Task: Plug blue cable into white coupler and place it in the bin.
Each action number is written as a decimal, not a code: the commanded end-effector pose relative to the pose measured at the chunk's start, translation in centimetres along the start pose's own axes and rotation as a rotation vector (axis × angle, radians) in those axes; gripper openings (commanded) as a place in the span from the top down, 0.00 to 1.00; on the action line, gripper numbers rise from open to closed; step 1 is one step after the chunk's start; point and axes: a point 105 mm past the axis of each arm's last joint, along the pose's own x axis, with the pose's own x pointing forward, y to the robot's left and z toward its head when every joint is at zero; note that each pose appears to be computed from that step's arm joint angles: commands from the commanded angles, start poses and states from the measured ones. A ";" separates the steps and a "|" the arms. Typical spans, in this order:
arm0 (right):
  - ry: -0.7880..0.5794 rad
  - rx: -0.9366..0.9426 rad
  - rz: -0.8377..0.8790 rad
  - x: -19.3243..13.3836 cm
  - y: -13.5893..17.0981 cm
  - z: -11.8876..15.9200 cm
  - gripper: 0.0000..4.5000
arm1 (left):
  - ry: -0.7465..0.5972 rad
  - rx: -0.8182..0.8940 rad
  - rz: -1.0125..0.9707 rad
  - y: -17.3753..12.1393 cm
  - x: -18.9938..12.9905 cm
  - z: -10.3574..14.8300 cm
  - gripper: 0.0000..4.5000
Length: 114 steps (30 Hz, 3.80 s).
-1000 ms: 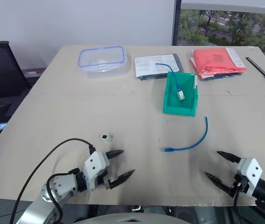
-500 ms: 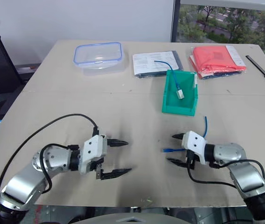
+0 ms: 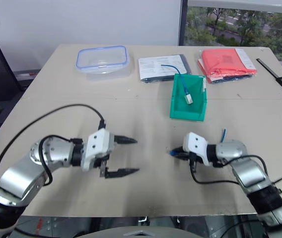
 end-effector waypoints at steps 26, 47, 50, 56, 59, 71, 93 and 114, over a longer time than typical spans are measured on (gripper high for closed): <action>-0.221 0.267 -0.403 -9.5 2.7 -0.3 0.08 | 0.142 0.187 -0.267 7.5 8.3 -2.1 0.00; -0.272 0.309 -0.429 -9.9 4.5 0.4 0.06 | 0.226 0.182 -0.333 8.0 9.9 -3.7 0.98; -0.290 0.312 -0.427 -10.0 4.4 0.6 0.06 | 0.133 0.149 -0.347 7.7 10.3 -2.0 0.98; -0.367 0.518 -0.342 -9.3 6.0 1.5 0.06 | -0.148 -0.019 -0.375 7.1 10.1 3.2 0.98; -0.475 0.629 -0.369 -8.7 5.3 2.8 0.06 | -0.264 -0.116 -0.430 6.3 9.5 5.5 0.98; -0.886 0.713 -0.282 -8.8 2.4 10.6 0.06 | -0.449 -0.293 -0.528 5.2 8.2 9.7 0.98; -0.882 0.685 -0.258 -8.8 1.6 11.1 1.00 | -0.513 -0.233 -0.476 5.6 7.5 11.1 0.61; -0.871 0.705 -0.373 -10.5 -1.9 7.7 1.00 | -0.223 0.059 0.788 0.8 -3.2 1.1 0.27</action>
